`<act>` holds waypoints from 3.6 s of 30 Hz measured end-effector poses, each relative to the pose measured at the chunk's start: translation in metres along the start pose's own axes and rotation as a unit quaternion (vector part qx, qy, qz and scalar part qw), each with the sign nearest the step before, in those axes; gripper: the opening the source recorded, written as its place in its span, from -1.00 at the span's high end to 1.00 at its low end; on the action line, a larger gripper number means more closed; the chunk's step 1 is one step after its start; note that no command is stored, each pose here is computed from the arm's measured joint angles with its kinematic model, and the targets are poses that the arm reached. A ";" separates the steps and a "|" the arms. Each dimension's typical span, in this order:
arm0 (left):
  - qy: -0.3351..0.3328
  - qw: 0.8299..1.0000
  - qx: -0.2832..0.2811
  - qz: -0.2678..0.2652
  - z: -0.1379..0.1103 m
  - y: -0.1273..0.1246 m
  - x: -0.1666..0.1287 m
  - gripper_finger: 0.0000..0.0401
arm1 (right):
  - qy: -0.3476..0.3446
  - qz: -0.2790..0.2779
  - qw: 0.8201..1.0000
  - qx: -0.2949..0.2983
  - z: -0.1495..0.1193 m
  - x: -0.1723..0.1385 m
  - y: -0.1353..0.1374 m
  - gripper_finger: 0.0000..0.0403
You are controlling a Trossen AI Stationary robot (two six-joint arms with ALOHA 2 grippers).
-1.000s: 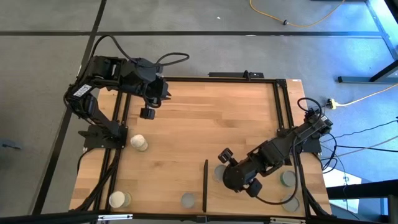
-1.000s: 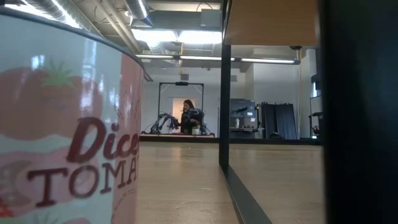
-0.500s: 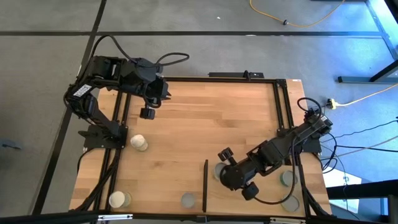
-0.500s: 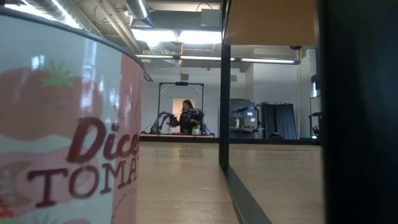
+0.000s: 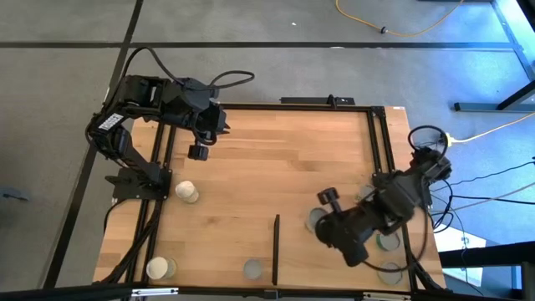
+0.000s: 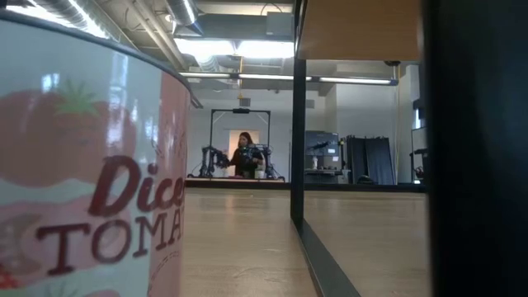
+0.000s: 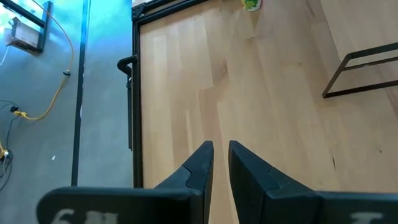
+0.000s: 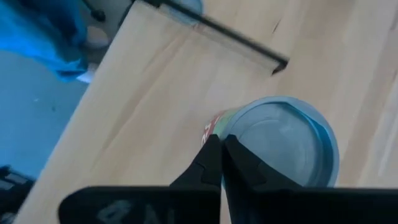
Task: Pick and place cans onto a shelf
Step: Put the canned spaghetti sauce on the shelf, then put the canned mixed fruits on the shelf
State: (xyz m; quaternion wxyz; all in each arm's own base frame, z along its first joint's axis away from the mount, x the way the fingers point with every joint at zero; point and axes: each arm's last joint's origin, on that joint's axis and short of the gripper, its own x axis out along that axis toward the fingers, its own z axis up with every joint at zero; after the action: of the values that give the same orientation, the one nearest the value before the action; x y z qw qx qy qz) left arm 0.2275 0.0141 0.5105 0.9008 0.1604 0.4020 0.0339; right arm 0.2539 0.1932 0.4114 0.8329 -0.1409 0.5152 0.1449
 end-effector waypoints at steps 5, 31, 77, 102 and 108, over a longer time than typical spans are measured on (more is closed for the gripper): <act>0.002 1.000 0.007 0.005 0.000 0.000 0.000 0.79 | 0.011 0.023 0.999 0.048 -0.009 -0.018 0.019 0.99; 0.009 0.999 -0.045 0.015 -0.006 0.017 0.002 0.79 | 0.058 0.023 0.971 0.231 -0.058 -0.004 0.118 0.99; -0.016 0.998 -0.031 -0.058 -0.005 0.013 0.002 0.79 | 0.056 0.033 0.978 0.199 -0.051 0.013 0.129 0.86; -0.016 0.998 -0.032 -0.058 -0.005 0.013 0.002 0.79 | 0.041 0.025 0.981 0.190 -0.050 0.013 0.129 0.65; -0.016 0.998 -0.032 -0.058 -0.005 0.013 0.002 0.79 | 0.036 0.029 0.981 0.191 -0.049 0.013 0.130 0.64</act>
State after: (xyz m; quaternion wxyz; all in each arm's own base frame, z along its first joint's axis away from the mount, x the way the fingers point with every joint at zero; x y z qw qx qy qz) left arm 0.2264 0.0282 0.5102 0.9121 0.1085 0.3953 -0.0083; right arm 0.1693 0.2948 0.3676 0.8210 0.0305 0.5666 0.0630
